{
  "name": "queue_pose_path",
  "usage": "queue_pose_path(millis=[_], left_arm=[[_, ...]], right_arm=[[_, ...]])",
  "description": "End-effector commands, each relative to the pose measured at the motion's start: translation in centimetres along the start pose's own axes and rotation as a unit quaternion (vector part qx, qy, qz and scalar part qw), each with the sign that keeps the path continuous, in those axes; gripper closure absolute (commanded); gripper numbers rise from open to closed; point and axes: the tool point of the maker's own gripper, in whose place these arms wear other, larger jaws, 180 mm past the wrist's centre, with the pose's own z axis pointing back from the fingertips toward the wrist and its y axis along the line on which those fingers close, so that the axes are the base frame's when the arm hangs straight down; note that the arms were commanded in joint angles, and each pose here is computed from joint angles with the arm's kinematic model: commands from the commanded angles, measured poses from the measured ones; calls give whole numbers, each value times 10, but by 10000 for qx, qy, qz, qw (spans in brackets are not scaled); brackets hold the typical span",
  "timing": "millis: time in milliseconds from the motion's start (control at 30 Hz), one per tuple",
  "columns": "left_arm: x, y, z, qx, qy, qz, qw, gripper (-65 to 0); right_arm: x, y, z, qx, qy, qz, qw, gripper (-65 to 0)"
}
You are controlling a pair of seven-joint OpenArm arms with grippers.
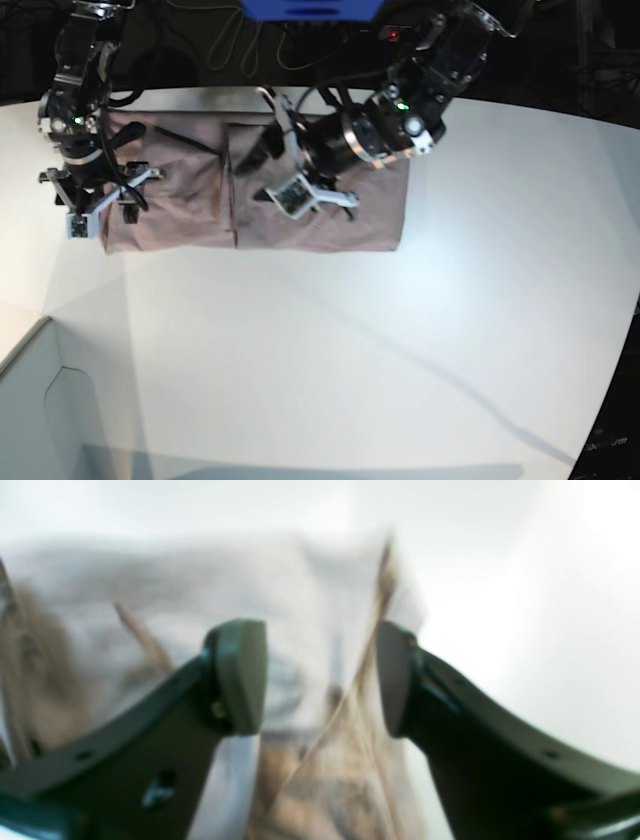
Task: Layout the t-shirt on the table in an organized manner, then fold the t-shirt properly
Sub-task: 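Open the left gripper and lift it away from the folded shirt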
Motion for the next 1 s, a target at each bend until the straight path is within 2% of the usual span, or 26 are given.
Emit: queue_pose_path(millis=[0,67,167,333,500,667,733,800,933,967], left_arm=[[5,13,9,186,-159,78,9997,-217],[-6,45,25,675,-114,294,9972,-217],[-21,98,59,1539,-104,642,9860,-217],[-38,172,124,2788,-159,995,9550,-217],[-43,203,161,3380,-229,1108,9343,-217],[-45,210,172,3540,-238,1148,9279,-217],[-49,210,172,3534,-208,1182,9277,-217],[-56,210,170,3515,-136,1260,9276,-217],[-69,209,167,3491,-26,1399,9266,-217],[-72,208,166,3484,7,1430,9264,-217]], right_arm=[[7,-10,5,-127,-142,-20,9998,-396],[8,-16,6,-202,-155,-43,9997,-415],[-8,-22,2,-253,55,-125,9996,-419],[-41,-35,-15,-379,501,-483,9969,-420],[-66,-39,-24,-344,858,-534,9943,-419],[-69,-30,-25,-244,901,-504,9944,-401],[-69,-21,-26,-130,920,-424,9948,-353],[-70,-14,-27,-50,960,-365,9947,-274],[-81,-6,-30,54,1114,-364,9931,-33],[-83,-7,-31,48,1135,-371,9928,0]])
